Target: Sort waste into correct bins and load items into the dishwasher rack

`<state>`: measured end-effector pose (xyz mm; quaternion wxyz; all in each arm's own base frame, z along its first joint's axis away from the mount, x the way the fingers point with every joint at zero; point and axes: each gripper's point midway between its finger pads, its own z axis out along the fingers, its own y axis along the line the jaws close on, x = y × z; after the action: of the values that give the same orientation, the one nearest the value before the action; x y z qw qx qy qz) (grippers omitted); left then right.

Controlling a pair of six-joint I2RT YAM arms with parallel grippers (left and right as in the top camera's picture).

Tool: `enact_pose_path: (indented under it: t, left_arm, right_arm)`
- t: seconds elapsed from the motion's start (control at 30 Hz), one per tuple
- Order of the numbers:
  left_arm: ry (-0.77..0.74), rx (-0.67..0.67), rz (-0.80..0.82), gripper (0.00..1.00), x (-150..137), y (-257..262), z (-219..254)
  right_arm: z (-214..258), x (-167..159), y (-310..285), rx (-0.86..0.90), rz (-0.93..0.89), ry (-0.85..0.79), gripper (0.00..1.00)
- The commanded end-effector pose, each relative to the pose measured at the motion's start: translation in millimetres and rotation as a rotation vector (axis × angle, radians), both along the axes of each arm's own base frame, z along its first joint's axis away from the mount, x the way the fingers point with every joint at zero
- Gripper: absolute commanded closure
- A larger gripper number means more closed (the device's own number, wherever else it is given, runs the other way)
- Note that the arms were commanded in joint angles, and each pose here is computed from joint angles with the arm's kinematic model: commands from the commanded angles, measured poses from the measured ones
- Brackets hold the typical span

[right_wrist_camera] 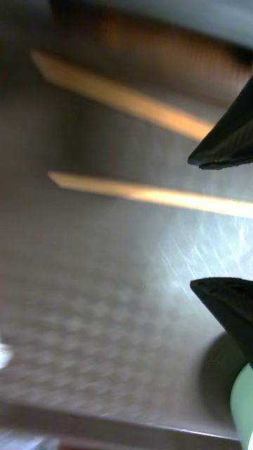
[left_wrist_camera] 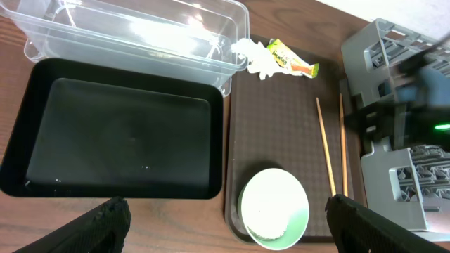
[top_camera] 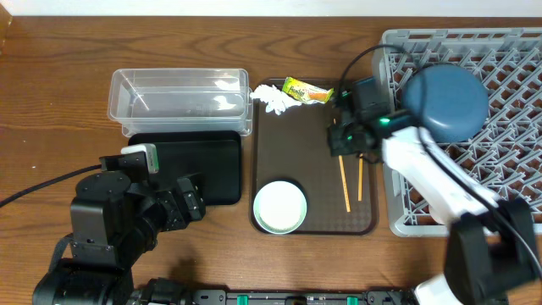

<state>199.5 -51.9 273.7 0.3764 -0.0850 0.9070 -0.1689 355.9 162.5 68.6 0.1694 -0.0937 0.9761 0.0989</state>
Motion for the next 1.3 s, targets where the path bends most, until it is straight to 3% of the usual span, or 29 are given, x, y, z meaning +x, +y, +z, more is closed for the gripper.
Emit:
enact_pose_path:
  t: [0.0, 0.17, 0.37, 0.47, 0.63, 0.77, 0.83, 1.07, 1.27]
  left_arm:
    - [-0.009, 0.008, 0.010, 0.09, 1, 2, 3]
    - [-0.009, 0.008, 0.010, 0.09, 1, 2, 3]
    - [-0.009, 0.008, 0.010, 0.09, 1, 2, 3]
    - [-0.009, 0.008, 0.010, 0.09, 1, 2, 3]
    - [-0.009, 0.008, 0.010, 0.09, 1, 2, 3]
    - [-0.009, 0.008, 0.010, 0.09, 1, 2, 3]
    - [-0.009, 0.009, 0.010, 0.09, 1, 2, 3]
    - [-0.009, 0.008, 0.010, 0.09, 1, 2, 3]
    - [-0.009, 0.008, 0.010, 0.09, 1, 2, 3]
  right_arm:
    - [-31, -14, 10, 0.004, -0.069, 0.116, 0.64]
    - [-51, -13, -19, -0.128, -0.276, 0.137, 0.63]
    - [-53, -15, -22, -0.149, -0.266, 0.141, 0.62]
    - [-55, -17, -23, -0.159, -0.249, 0.146, 0.71]
    - [-68, -30, -23, -0.177, -0.233, 0.181, 0.73]
    - [-69, -31, -22, -0.168, -0.218, 0.176, 0.91]
    - [-63, -27, -13, -0.124, -0.152, 0.159, 0.99]
    - [-15, -11, -11, -0.041, -0.054, 0.033, 0.99]
    - [50, 6, -40, 0.017, -0.121, -0.142, 0.99]
